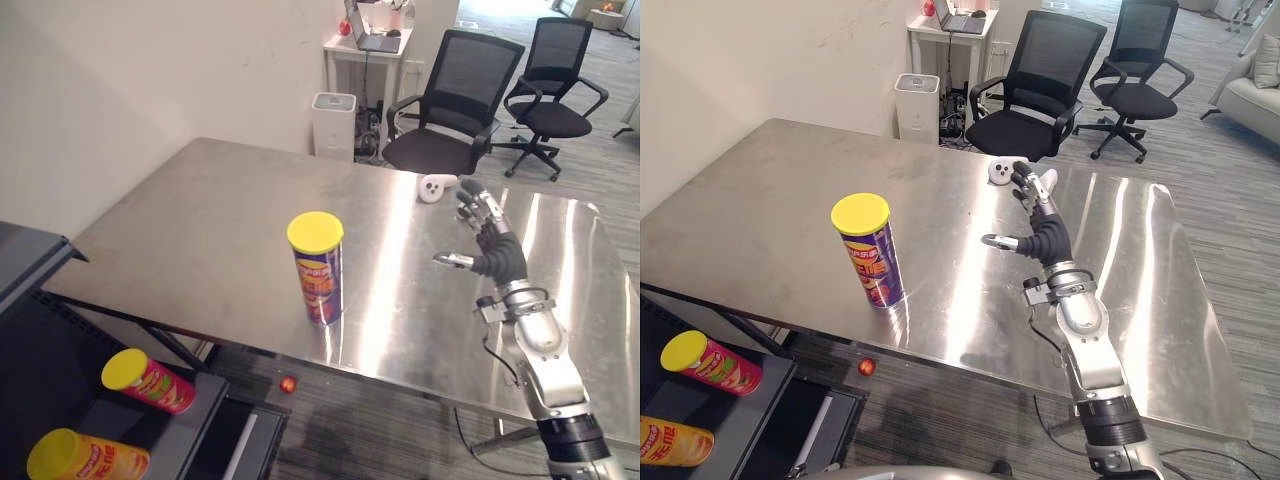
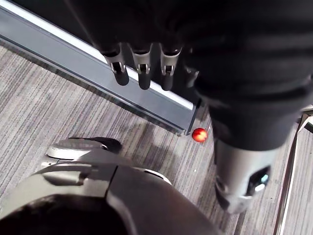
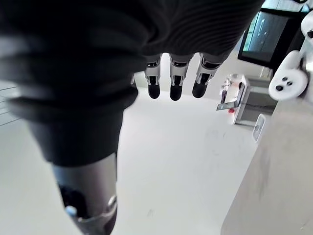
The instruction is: Put the gum and the chips on the shelf.
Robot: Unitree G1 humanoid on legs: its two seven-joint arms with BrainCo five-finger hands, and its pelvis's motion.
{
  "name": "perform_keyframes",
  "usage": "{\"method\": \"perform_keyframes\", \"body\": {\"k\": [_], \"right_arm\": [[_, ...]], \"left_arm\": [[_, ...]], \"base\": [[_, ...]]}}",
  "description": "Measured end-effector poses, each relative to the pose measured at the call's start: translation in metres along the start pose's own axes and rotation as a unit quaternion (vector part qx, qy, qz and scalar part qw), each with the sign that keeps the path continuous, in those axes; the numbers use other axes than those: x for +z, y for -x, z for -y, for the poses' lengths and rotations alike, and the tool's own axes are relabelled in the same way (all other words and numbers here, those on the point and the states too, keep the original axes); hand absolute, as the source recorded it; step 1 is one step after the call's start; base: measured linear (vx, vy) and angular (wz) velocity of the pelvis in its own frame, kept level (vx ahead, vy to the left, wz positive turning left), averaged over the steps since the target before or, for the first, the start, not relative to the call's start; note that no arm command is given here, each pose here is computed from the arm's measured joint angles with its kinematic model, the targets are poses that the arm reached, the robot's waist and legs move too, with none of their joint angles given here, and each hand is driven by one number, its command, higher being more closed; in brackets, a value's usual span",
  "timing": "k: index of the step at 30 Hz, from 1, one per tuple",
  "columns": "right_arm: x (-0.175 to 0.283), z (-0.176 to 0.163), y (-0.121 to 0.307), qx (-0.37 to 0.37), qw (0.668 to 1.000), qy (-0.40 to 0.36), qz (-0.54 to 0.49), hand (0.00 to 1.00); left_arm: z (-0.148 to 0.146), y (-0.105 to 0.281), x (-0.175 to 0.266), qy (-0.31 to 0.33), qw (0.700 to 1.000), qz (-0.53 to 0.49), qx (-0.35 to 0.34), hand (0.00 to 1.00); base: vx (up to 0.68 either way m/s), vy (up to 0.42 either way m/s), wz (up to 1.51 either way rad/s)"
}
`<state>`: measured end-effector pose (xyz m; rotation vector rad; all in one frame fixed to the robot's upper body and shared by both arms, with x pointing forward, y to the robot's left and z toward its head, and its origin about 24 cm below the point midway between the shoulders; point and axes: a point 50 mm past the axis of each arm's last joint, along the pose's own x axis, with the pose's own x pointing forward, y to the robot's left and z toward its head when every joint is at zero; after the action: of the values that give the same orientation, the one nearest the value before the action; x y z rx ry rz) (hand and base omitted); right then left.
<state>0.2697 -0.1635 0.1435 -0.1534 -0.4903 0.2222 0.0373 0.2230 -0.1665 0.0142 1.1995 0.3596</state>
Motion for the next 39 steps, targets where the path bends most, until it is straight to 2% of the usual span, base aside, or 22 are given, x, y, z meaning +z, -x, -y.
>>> {"method": "perform_keyframes", "body": {"k": [8, 17, 26, 39], "right_arm": [[0.016, -0.039, -0.019, 0.075, 0.994, -0.063, 0.045, 0.0], [0.025, -0.069, -0.027, 0.155, 0.983, -0.076, 0.064, 0.0], [0.027, -0.076, -0.03, 0.17, 0.98, -0.076, 0.067, 0.0], [0.005, -0.074, -0.03, 0.162, 0.984, -0.072, 0.017, 0.0]], "left_arm": [[-0.002, 0.0, 0.0, 0.007, 1.0, 0.0, 0.004, 0.0], [-0.004, 0.0, 0.001, 0.01, 1.0, 0.001, 0.009, 0.0], [-0.004, 0.0, 0.002, 0.01, 1.0, 0.004, 0.017, 0.0], [-0.007, 0.0, 0.003, 0.009, 1.0, 0.005, 0.021, 0.0]], "base": [[-0.01, -0.005, 0.02], [-0.02, -0.006, 0.04], [-0.01, -0.003, 0.02], [0.0, -0.003, 0.02]]}}
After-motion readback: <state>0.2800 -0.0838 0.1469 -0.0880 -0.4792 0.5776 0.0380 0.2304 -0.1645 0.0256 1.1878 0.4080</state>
